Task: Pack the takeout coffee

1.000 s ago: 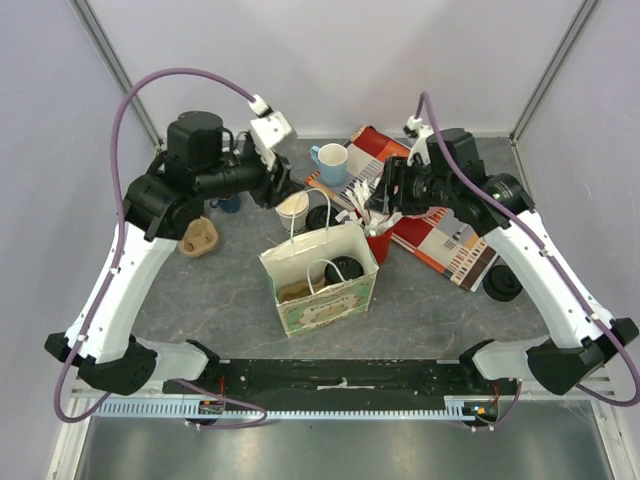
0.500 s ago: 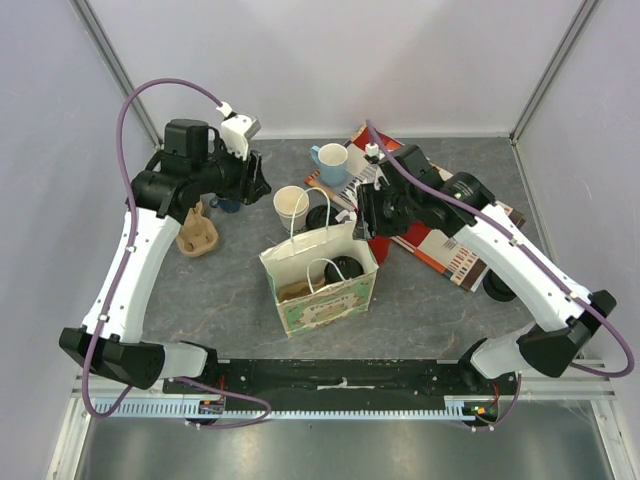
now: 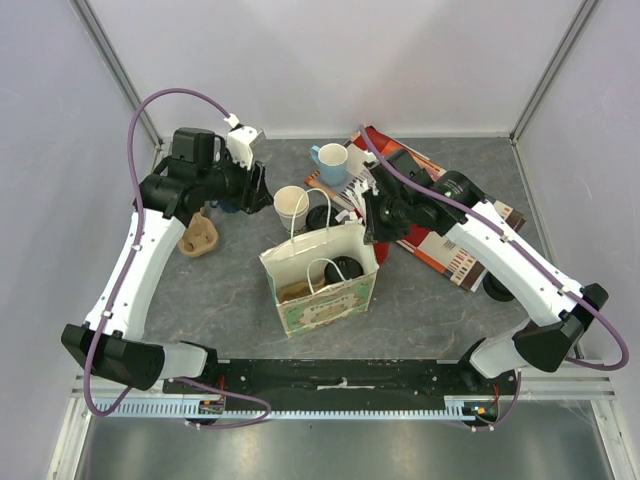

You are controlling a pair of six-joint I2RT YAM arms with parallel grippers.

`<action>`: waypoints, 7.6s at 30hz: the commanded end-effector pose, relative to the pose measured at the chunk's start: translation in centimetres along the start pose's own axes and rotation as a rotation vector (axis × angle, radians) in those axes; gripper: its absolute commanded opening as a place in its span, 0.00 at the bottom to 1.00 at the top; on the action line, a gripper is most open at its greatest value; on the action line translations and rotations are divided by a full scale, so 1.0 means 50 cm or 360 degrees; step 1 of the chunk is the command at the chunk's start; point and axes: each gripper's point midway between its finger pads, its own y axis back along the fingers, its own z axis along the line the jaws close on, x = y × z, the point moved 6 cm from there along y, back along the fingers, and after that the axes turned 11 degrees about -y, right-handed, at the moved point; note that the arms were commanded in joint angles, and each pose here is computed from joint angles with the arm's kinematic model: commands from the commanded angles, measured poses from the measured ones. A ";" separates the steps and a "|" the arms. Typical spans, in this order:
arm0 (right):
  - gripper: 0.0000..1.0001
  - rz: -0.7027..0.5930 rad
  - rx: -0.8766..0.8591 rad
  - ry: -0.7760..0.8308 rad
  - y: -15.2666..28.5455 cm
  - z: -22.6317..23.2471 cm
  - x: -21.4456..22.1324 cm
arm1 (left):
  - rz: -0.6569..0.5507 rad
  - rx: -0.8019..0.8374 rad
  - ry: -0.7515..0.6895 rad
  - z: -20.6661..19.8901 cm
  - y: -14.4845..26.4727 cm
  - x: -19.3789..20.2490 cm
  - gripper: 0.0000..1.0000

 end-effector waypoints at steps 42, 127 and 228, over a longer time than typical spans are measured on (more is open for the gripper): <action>0.00 0.0011 0.0145 -0.0188 0.136 -0.107 0.116 | -0.0059 0.0499 -0.0177 -0.083 -0.059 0.026 0.52; 0.00 0.0113 0.0129 -0.0286 0.159 -0.157 0.198 | -0.0253 0.1248 -0.1494 -0.004 -0.436 0.013 0.50; 0.00 -0.0293 -0.0030 -0.0274 0.154 -0.161 0.160 | -0.0201 0.1113 -0.1381 -0.357 -0.021 -0.033 0.02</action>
